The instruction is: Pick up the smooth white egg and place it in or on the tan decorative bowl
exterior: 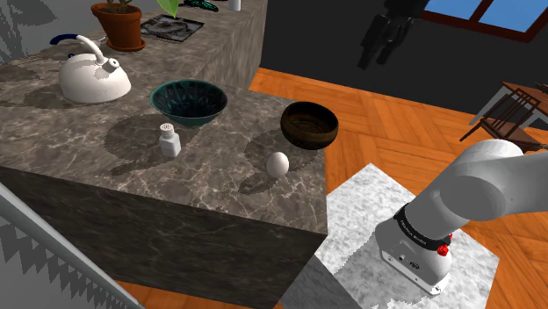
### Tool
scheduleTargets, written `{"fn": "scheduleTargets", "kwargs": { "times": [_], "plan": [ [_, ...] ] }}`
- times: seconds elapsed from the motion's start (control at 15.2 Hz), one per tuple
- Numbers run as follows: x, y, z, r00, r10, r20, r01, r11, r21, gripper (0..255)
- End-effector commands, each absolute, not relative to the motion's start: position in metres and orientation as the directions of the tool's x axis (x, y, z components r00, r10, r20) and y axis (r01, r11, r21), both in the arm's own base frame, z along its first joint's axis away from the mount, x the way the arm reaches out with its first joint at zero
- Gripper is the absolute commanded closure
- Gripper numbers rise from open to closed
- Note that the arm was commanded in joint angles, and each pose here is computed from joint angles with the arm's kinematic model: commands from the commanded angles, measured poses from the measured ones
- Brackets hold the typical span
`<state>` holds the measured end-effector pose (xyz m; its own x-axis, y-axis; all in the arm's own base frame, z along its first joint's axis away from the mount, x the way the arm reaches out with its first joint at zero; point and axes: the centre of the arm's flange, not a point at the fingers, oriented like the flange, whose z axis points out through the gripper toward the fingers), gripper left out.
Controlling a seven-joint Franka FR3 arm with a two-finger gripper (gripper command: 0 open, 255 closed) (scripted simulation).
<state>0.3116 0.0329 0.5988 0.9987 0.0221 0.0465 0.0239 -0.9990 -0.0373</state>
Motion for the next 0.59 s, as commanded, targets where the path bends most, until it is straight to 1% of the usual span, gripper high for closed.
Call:
{"fn": "scheduleTargets", "kwargs": {
  "times": [0.0,0.53],
  "plan": [
    [0.312,0.033,0.599,0.999,0.022,0.046,0.024,-0.999,-0.037,0],
    [0.328,0.103,0.521,0.995,-0.098,0.020,-0.097,-0.995,-0.036,0]
  ]
}}
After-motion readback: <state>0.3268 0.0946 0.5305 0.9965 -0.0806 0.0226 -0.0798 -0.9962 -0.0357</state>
